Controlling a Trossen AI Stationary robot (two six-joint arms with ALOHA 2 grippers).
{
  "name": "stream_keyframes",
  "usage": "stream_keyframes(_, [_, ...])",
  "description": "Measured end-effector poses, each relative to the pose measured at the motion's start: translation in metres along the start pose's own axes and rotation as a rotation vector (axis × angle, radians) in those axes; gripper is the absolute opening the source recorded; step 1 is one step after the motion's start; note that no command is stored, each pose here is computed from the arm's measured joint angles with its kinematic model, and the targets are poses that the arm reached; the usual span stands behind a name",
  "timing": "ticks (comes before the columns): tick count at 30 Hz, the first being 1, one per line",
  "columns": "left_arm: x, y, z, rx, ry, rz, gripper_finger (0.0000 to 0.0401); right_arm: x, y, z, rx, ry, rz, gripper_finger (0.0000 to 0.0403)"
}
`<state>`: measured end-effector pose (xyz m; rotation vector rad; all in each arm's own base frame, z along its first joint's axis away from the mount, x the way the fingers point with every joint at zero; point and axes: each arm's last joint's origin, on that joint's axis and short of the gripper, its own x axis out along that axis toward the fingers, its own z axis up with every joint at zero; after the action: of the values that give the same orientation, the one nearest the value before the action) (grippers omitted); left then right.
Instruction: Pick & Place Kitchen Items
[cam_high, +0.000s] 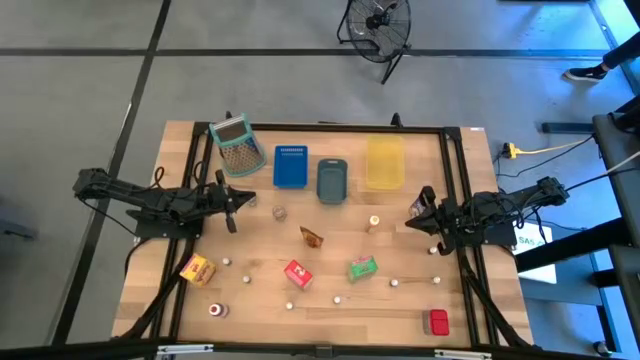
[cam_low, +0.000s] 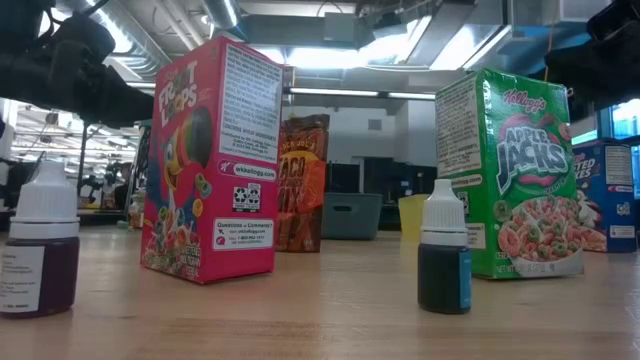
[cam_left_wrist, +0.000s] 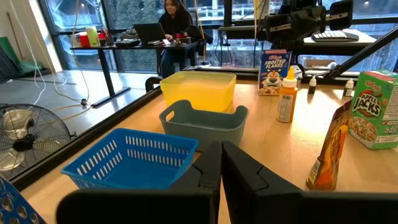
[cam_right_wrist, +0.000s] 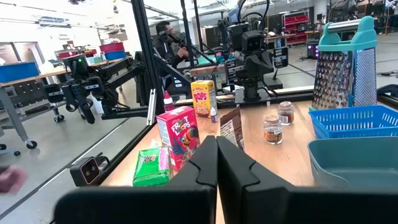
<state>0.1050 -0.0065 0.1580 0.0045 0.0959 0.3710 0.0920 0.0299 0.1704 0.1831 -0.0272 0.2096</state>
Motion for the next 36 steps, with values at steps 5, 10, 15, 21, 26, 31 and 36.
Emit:
stream_keyframes(5, [0.0000, 0.0000, -0.0001, 0.000, 0.000, 0.000, 0.0006, 0.0000, 0.0000, 0.0001, 0.000, 0.000, 0.000, 0.0001])
stream_keyframes(10, [0.0000, 0.0000, 0.0000, 0.000, 0.000, 0.000, 0.0006, 0.0000, 0.0000, -0.0001, 0.000, 0.000, 0.000, 0.0001])
stream_keyframes(15, [0.0000, 0.0000, 0.0001, 0.000, 0.000, 0.000, 0.0006, 0.0000, 0.0000, 0.0001, 0.000, 0.000, -0.001, 0.0001])
stream_keyframes(21, [0.0000, 0.0001, 0.0000, 0.135, 0.000, 0.001, 0.0006, 0.0000, 0.0000, 0.0000, 0.000, 0.000, 0.000, 0.0001])
stream_keyframes(26, [0.0000, 0.0001, 0.0001, 0.233, 0.000, 0.001, 0.0006, 0.0000, 0.0003, 0.0015, 0.003, -0.016, 0.003, 0.0001])
stream_keyframes(31, [0.0000, 0.0000, 0.0003, 0.233, -0.002, 0.001, 0.0006, 0.0000, 0.0003, 0.0019, -0.019, -0.019, 0.003, 0.0001])
stream_keyframes(36, [-0.0004, -0.0001, 0.0092, 0.181, -0.084, 0.006, 0.0006, 0.0000, 0.0002, 0.0012, -0.025, -0.012, 0.002, 0.0001])
